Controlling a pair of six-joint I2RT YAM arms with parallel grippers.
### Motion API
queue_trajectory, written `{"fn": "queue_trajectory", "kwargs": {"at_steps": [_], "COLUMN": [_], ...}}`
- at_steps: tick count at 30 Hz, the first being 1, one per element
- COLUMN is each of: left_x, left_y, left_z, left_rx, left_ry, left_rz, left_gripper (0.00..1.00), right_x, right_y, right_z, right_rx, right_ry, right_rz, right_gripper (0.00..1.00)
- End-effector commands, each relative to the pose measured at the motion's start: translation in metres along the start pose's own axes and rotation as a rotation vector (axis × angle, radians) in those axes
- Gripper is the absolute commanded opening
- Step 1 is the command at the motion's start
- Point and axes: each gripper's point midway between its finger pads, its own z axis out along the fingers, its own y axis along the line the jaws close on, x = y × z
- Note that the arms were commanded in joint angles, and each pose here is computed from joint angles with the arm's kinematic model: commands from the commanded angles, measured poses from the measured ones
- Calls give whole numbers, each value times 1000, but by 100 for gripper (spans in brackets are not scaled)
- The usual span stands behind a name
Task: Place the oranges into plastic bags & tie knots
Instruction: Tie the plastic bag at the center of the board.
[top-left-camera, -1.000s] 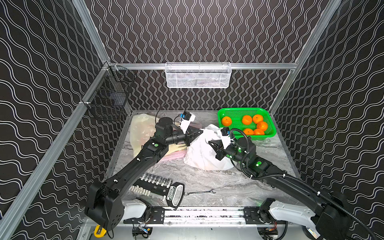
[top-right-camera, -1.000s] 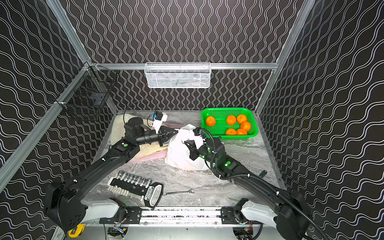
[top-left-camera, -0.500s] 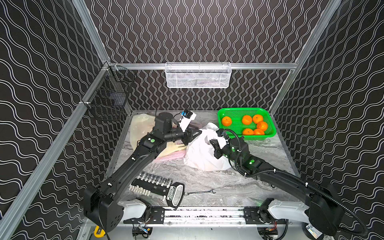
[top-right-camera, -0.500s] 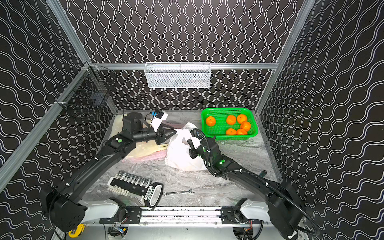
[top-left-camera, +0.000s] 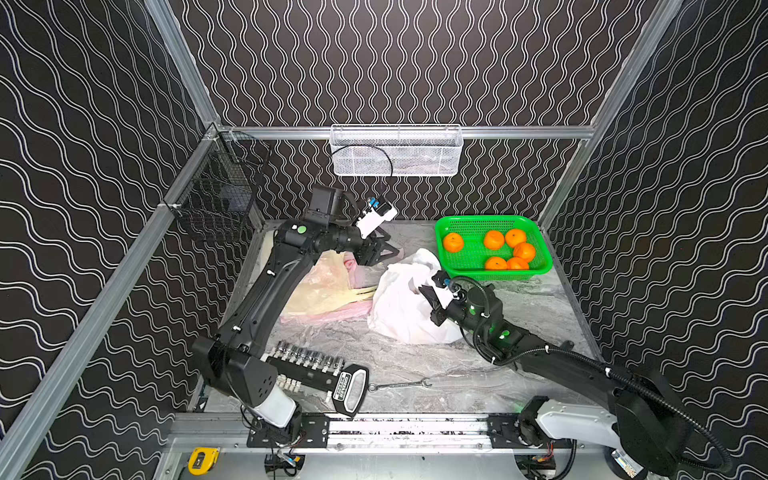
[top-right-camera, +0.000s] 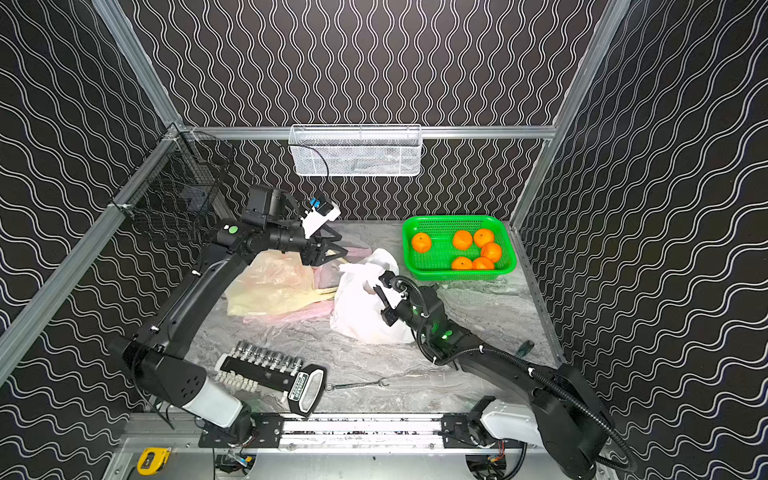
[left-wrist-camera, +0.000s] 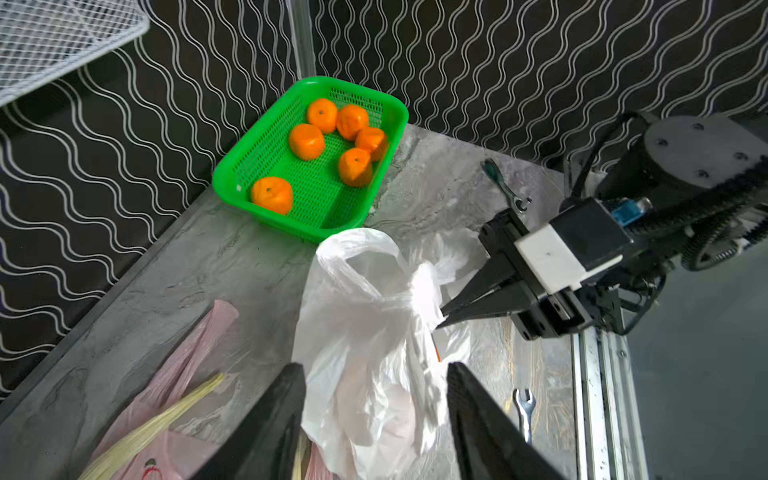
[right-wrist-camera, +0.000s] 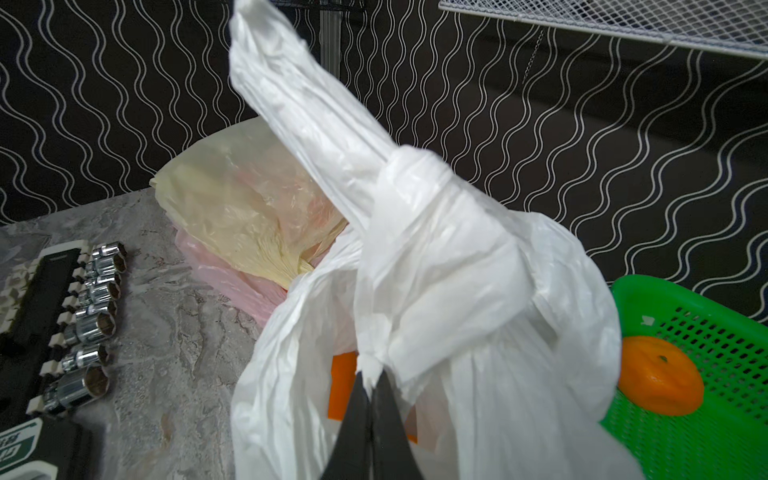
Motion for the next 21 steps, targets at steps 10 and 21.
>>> {"fn": "queue_trajectory", "kwargs": {"at_steps": [10, 21], "left_x": [4, 5], "left_y": [-55, -56], "left_z": [60, 71], "left_rx": [353, 336], "left_ry": [68, 87], "left_rz": [65, 88], "left_gripper": [84, 83], "right_x": [-11, -19], "right_y": [13, 28], "right_z": [-13, -10], "right_rx": [-61, -142], "right_ry": [-124, -179], "right_rz": [-94, -157], "right_gripper": [0, 0]}}
